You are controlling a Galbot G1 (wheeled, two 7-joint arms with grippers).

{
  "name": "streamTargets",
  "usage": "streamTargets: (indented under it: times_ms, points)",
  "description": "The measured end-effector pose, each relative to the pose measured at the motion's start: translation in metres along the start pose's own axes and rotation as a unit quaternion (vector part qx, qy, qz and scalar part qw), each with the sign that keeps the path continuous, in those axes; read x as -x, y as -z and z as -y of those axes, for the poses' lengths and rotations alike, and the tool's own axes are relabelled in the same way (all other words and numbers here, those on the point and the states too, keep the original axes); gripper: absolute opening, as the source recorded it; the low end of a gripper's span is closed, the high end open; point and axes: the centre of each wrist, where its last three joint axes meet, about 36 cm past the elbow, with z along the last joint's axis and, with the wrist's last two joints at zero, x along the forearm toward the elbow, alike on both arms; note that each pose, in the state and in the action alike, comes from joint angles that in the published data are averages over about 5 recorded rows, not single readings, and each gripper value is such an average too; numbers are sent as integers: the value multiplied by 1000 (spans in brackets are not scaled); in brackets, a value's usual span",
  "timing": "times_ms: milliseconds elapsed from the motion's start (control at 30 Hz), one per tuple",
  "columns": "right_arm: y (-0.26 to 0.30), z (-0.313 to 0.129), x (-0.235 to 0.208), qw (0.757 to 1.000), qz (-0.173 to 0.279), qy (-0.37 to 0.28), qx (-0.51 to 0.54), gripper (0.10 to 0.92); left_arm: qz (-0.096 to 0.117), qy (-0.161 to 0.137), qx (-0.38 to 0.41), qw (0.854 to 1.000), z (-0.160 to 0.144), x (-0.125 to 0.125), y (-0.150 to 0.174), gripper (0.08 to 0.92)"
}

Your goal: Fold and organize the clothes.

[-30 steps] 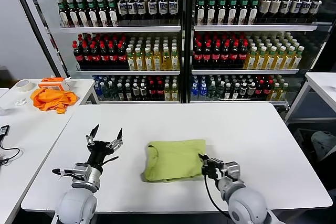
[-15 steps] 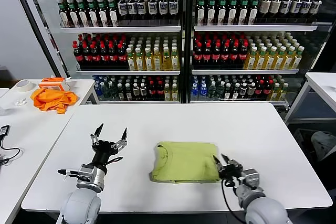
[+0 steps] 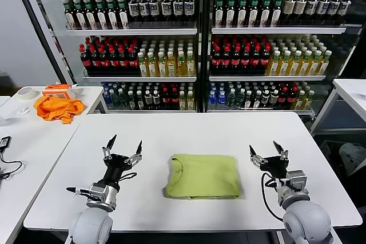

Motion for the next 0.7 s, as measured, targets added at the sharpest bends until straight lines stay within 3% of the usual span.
streamTargets:
  times_ms: [167, 700]
  points:
    - [-11, 8, 11, 1000, 14, -17, -4, 821, 10, 0, 4, 1000, -3, 4, 0, 823]
    - [-20, 17, 32, 998, 46, -38, -23, 823, 24, -1, 14, 1000, -13, 17, -10, 823]
